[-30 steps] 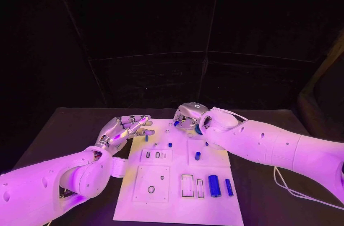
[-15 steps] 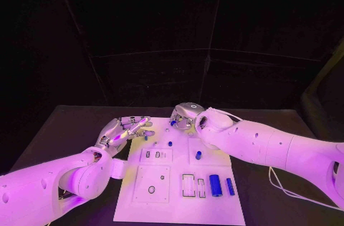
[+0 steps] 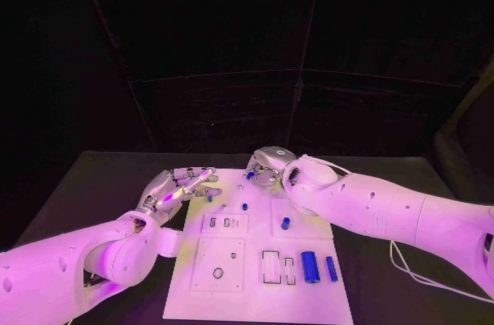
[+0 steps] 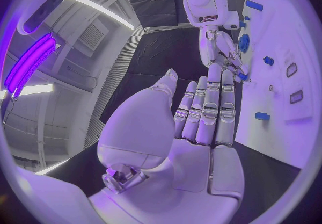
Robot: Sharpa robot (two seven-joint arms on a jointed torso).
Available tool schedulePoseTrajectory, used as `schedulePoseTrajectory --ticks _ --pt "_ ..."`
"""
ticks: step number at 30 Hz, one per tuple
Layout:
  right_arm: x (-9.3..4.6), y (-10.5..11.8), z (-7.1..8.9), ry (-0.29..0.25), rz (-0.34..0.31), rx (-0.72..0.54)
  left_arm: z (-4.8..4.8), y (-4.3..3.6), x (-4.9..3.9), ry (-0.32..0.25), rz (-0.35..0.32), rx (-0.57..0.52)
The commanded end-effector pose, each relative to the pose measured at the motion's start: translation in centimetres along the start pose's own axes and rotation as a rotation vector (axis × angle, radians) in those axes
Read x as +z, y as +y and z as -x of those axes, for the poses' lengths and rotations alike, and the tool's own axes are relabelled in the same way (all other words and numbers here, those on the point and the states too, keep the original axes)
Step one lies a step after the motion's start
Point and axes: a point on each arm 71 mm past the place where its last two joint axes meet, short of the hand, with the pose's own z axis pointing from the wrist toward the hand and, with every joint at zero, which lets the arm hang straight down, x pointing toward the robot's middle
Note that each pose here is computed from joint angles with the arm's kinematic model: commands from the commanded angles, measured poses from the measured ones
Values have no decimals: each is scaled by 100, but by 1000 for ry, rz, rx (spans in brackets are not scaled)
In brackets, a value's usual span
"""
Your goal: Assemble the parts on the task board
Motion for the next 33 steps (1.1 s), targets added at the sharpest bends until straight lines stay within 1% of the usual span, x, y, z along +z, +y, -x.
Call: schedulePoseTrajectory --ticks 1,12,18,26,33 --pt "0 14 54 -50 3 -5 -7 -14 7 13 -7 -2" --pt "12 58 67 -67 11 0 -4 -12 12 12 -6 -1" --pt "37 71 42 -42 4 -2 -6 -13 12 13 -7 -1" --pt "60 85 22 -25 1 -7 -9 -15 17 14 -7 -2" --pt "76 106 -10 13 1 -15 -4 -16 20 13 -7 -1"
